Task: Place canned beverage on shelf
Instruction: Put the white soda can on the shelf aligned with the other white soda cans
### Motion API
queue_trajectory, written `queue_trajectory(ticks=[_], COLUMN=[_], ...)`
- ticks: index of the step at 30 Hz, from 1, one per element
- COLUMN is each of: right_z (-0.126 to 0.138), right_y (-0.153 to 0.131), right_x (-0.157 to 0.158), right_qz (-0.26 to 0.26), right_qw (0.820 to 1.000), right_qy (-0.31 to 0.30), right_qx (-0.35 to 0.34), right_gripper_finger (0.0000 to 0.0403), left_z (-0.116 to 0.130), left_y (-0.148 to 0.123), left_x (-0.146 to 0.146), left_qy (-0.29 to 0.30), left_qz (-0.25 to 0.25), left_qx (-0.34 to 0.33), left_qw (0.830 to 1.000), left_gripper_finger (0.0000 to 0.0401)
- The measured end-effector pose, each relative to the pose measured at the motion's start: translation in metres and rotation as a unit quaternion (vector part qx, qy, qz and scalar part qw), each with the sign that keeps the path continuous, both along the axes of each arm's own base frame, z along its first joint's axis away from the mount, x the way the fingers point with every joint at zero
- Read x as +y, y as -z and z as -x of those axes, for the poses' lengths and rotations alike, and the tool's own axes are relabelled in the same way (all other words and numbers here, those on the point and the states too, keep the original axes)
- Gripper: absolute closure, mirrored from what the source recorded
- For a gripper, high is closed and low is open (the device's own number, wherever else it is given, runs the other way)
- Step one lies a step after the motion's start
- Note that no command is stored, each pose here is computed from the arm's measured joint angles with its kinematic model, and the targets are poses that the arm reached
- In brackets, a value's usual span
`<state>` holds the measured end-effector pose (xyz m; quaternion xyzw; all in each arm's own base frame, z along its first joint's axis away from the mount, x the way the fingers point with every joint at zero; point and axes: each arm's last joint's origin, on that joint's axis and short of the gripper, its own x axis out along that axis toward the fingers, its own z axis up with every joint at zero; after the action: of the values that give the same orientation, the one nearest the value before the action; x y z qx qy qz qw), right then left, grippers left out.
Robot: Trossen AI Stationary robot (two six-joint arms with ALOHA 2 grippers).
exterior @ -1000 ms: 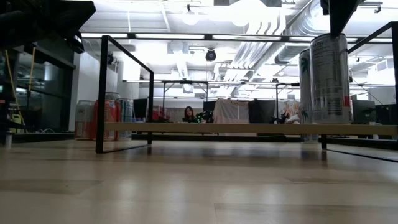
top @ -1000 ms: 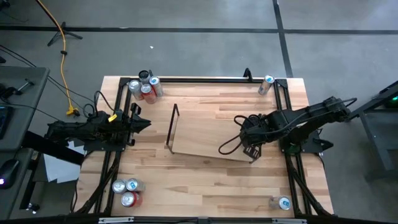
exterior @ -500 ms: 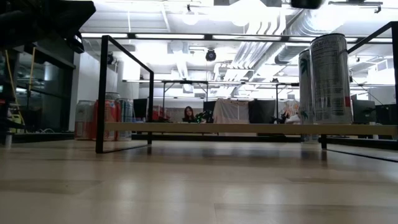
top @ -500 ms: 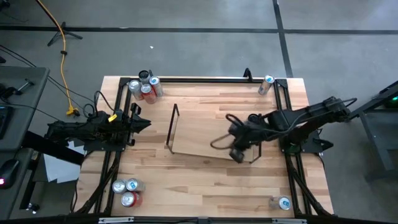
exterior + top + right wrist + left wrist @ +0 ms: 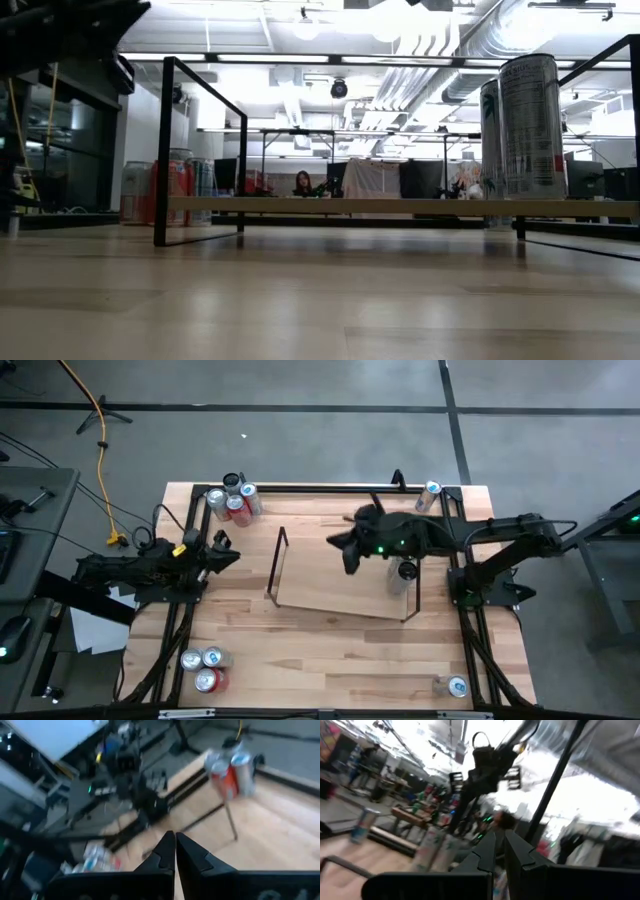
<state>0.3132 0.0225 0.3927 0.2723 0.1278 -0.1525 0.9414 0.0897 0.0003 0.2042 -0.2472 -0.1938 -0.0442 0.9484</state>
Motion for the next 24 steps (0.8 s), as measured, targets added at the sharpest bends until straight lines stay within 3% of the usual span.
queue_trajectory(ticks=[9,14,18,22,24], right_z=[-0.001,0.0,0.006,0.018,0.027], right_y=[0.001,0.002,0.009,0.017,0.018], right_x=[-0.024,-0.04,-0.055,-0.074,-0.084], right_qz=[0.043,0.077,0.098,0.108,0.113], right_qw=[0.999,0.996,0.991,0.981,0.977], right_qy=[0.02,0.011,-0.019,-0.055,-0.079], right_qx=[0.016,0.032,0.087,0.151,0.164], right_gripper_finger=[0.0403,0.0403,0.0403,0.0403,0.0403], left_z=[0.008,0.006,-0.004,-0.03,-0.045], left_y=[-0.015,-0.021,-0.045,-0.078,-0.094], left_x=[0.0,0.008,0.009,0.014,0.019], left_qy=[0.063,-0.057,-0.087,-0.136,-0.173], left_qz=[0.137,0.2,0.172,0.113,0.075], left_qx=[-0.085,-0.098,-0.051,0.049,0.109], left_qw=[0.985,0.973,0.98,0.983,0.976], left_gripper_finger=[0.0398,0.0396,0.0379,0.0352,0.0336])
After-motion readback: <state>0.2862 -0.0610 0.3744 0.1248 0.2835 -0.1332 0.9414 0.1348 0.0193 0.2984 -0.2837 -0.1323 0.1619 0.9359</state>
